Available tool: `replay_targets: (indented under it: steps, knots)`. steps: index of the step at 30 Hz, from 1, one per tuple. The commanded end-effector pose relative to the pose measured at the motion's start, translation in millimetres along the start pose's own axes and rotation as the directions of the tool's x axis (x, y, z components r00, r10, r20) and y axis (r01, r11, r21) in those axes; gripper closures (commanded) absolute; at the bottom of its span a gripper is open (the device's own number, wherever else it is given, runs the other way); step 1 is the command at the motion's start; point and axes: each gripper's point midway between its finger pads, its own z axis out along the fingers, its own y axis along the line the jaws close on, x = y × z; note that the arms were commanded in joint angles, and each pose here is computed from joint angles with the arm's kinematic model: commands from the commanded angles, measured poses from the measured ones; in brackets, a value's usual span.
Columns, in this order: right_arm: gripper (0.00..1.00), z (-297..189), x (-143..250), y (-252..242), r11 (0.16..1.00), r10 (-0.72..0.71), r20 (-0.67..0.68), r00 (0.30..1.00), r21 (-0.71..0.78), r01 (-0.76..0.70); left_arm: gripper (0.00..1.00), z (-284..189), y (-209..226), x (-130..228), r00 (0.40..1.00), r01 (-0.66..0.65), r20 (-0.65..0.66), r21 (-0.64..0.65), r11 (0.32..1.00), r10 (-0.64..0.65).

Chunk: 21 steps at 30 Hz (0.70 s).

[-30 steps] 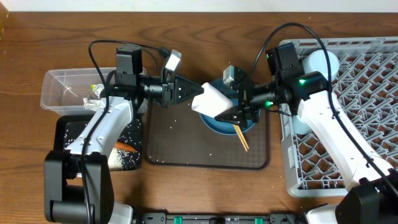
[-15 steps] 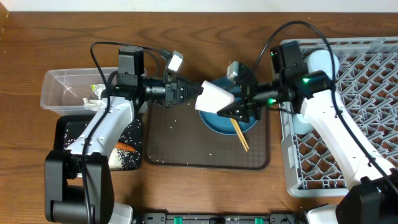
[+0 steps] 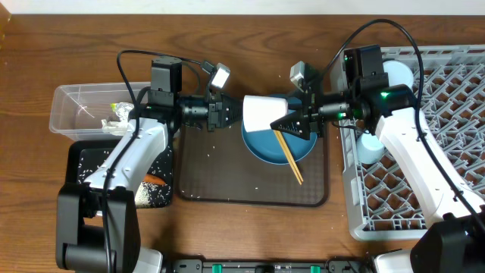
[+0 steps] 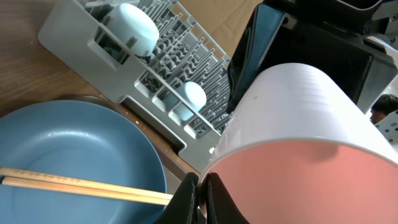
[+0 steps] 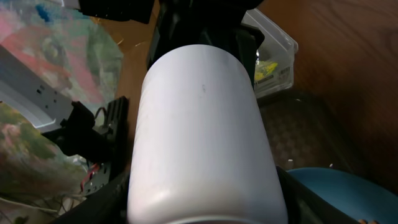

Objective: Sort waste into correct bins and load items into the dishwasher rack
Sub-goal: 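Carry the pink cup right with the right gripper into the rack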

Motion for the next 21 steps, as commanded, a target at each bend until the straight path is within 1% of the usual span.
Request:
replay_targets:
  steps: [1,4,7,10,12,13,18,20,21]
  knots:
    - [0.48,-13.3,-0.9,-20.0,0.996,0.014,0.005,1.0,0.083,-0.015,0.94,1.9,-3.2,4.0,1.0,0.006,-0.008,0.016,1.0,-0.006]
    - [0.48,-16.3,-3.0,-23.4,0.995,0.044,0.018,0.999,0.094,-0.046,0.88,1.9,2.7,4.0,1.0,0.009,-0.007,-0.018,1.0,-0.009]
    - [0.48,-19.9,-3.9,-26.7,0.991,0.078,0.03,0.996,0.104,-0.081,0.85,1.8,5.6,4.3,1.0,0.011,-0.008,-0.035,0.999,-0.012]
    - [0.48,-24.5,-2.4,-29.6,0.989,0.096,0.034,0.995,0.114,-0.099,0.76,1.8,5.6,4.3,1.0,0.011,-0.008,-0.035,0.999,-0.011]
    - [0.48,-26.8,-1.5,-30.7,0.987,0.108,0.035,0.994,0.118,-0.111,0.67,1.8,5.7,4.2,1.0,0.01,-0.007,-0.036,0.999,-0.011]
    - [0.49,-28.5,-0.9,-32.0,0.984,0.122,0.037,0.992,0.125,-0.126,0.65,1.8,5.7,4.2,1.0,0.01,-0.007,-0.036,0.999,-0.01]
    - [0.51,-43.5,7.0,-45.1,0.945,0.228,0.035,0.973,0.231,-0.23,0.64,1.3,13.7,4.7,1.0,0.015,-0.007,-0.082,0.997,-0.016]
    - [0.52,-56.9,12.5,-53.5,0.905,0.286,0.04,0.957,0.318,-0.283,0.64,1.1,15.9,4.9,1.0,0.017,-0.007,-0.095,0.995,-0.018]
    - [0.53,-66.8,16.2,-59.1,0.868,0.327,0.05,0.944,0.379,-0.321,0.64,1.1,16.1,4.9,1.0,0.017,-0.007,-0.096,0.995,-0.018]
